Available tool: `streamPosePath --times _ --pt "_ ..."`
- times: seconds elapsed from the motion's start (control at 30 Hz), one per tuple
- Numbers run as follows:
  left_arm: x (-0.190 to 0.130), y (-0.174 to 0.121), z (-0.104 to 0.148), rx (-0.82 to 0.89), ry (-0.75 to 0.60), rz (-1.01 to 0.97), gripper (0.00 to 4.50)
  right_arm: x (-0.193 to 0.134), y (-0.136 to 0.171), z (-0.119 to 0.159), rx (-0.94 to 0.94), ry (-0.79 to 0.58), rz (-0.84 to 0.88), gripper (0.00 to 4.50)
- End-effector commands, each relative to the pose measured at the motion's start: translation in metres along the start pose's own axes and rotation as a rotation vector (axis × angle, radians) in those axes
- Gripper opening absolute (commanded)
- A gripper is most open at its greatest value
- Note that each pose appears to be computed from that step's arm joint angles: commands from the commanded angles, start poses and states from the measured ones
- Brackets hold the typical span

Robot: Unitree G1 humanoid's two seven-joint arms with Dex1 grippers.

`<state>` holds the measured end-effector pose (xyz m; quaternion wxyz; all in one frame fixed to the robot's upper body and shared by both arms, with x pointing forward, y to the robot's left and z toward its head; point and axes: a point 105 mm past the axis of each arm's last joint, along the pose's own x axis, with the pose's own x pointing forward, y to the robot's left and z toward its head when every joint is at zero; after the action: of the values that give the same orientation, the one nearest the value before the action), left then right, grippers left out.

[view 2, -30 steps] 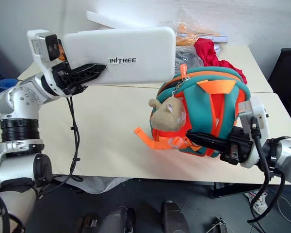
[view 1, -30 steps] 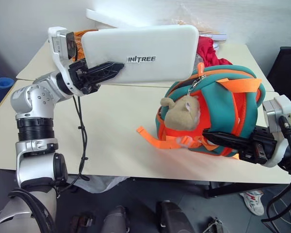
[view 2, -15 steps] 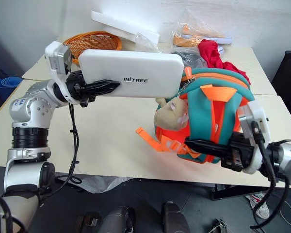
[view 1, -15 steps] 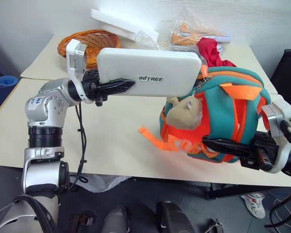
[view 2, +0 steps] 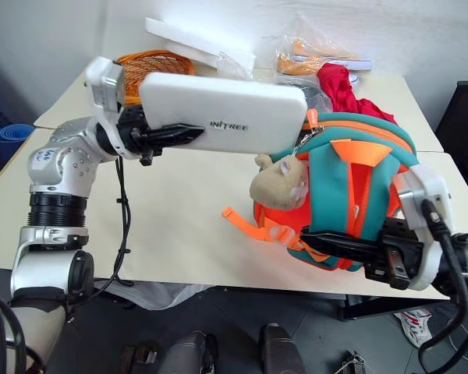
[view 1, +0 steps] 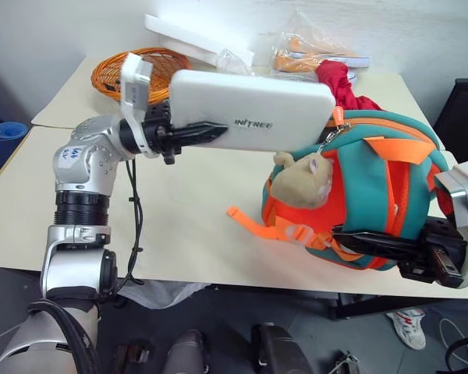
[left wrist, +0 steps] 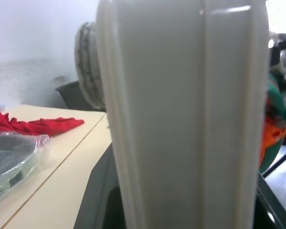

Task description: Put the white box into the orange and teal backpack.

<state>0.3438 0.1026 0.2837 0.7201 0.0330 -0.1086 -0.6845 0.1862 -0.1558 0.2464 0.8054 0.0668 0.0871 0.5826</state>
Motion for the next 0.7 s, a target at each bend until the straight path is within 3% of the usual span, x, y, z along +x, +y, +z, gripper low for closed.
streamPosePath --times 0.03,0.13,0.33,0.43,0.57,0.7 --pt "0.011 -0.011 -0.019 0.105 0.124 -0.076 1.37 0.001 0.010 0.013 -0.066 -0.021 0.045 0.02" --pt "0.025 -0.015 -0.040 0.176 0.204 -0.115 1.37 0.000 0.007 0.016 -0.070 -0.034 0.039 0.02" --pt "0.078 -0.021 -0.045 0.188 0.159 -0.194 1.37 0.006 -0.002 0.017 -0.083 -0.047 0.028 0.02" --pt "0.119 -0.022 -0.053 0.198 0.157 -0.197 1.37 0.011 -0.009 0.015 -0.091 -0.055 0.014 0.02" --pt "0.148 -0.023 -0.059 0.219 0.171 -0.176 2.64 0.018 -0.019 0.015 -0.096 -0.084 -0.027 0.00" --pt "0.119 -0.001 -0.049 0.216 0.169 -0.039 3.79 0.020 -0.020 0.012 -0.087 -0.102 -0.052 0.00"
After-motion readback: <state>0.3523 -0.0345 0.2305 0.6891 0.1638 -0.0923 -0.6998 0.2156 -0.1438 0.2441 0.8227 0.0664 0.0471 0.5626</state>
